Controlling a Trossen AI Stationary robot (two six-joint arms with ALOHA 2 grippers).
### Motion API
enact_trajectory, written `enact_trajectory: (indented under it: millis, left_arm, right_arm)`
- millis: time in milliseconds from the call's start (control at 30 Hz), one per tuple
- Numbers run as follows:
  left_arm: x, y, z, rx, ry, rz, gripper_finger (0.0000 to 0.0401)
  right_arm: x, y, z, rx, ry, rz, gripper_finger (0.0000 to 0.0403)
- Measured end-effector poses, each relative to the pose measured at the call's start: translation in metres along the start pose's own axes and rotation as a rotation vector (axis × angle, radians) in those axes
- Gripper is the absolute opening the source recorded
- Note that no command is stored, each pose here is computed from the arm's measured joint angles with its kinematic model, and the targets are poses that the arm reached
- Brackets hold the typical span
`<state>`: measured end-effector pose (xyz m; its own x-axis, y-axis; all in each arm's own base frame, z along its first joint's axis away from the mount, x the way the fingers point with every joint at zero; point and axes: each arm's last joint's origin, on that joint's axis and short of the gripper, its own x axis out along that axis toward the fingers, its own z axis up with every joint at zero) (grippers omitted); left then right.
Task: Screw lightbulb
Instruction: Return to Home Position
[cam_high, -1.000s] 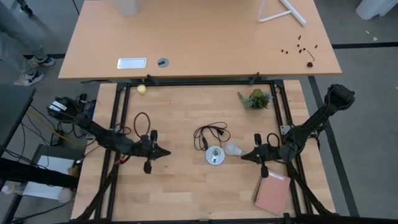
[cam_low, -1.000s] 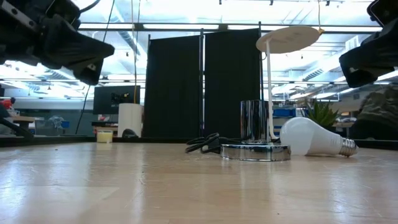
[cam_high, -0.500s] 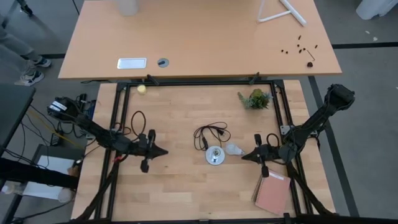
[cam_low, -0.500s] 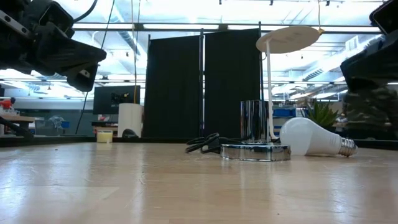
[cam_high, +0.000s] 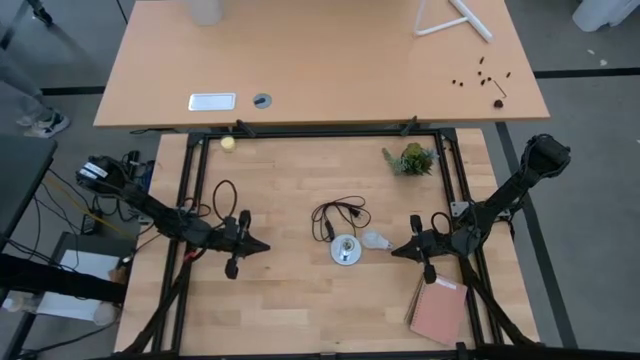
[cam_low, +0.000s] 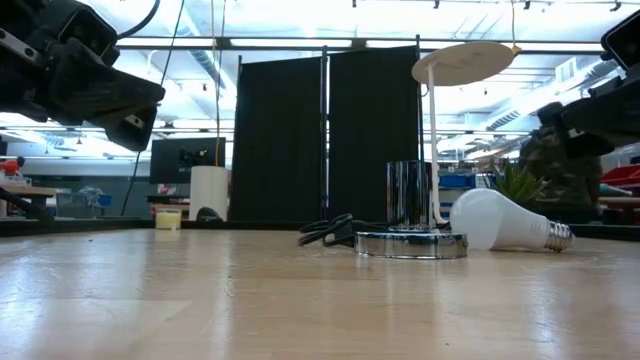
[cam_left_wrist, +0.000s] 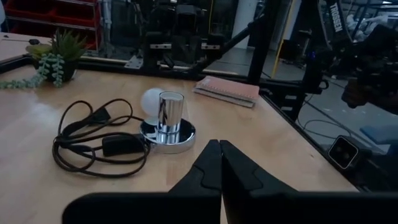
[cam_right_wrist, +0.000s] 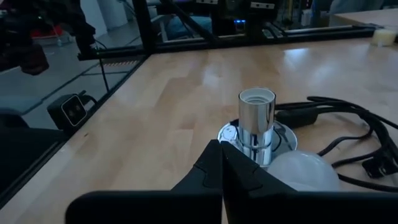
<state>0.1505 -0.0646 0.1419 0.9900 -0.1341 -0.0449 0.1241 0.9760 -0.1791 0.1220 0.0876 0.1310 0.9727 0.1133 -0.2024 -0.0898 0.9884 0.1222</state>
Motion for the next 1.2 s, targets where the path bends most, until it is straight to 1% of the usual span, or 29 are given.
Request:
enact_trajectory:
  millis: [133,233,300,400,533,667,767,833,967,1200]
  left_arm:
    - [0.0,-0.001,0.004,-0.012,-0.035,-0.01,0.0001]
    - [-0.001,-0.003,0.011,-0.028,-0.104,-0.073,0.0001]
    - [-0.001,-0.005,0.015,-0.027,-0.134,-0.125,0.0001]
    - [-0.001,-0.007,0.014,-0.009,-0.126,-0.167,0.0001]
    - [-0.001,-0.008,0.012,0.003,-0.102,-0.208,0.0001]
    - [-0.002,-0.011,0.012,0.039,-0.089,-0.313,0.0001]
    - [-0.003,-0.012,0.011,0.071,-0.086,-0.368,0.0001]
    - [-0.003,-0.013,0.011,0.098,-0.088,-0.387,0.0001]
    - [-0.003,-0.013,0.011,0.136,-0.094,-0.388,0.0001]
    - [-0.003,-0.013,0.01,0.123,-0.08,-0.388,0.0001]
  right_arm:
    - [0.0,0.0,0.001,-0.001,-0.007,0.002,0.0002]
    - [0.0,0.002,0.009,0.009,-0.083,0.022,0.0003]
    - [-0.001,0.005,0.016,-0.02,-0.145,0.069,0.0003]
    - [-0.002,0.007,0.021,-0.083,-0.183,0.128,0.0003]
    - [-0.002,0.009,0.019,-0.114,-0.166,0.215,0.0004]
    - [-0.003,0.014,0.016,-0.16,-0.127,0.39,0.0004]
    - [-0.004,0.015,0.014,-0.173,-0.104,0.454,0.0004]
    - [-0.004,0.015,0.013,-0.177,-0.093,0.458,0.0004]
    - [-0.004,0.015,0.013,-0.177,-0.094,0.458,0.0004]
    - [-0.004,0.015,0.013,-0.169,-0.092,0.458,0.0004]
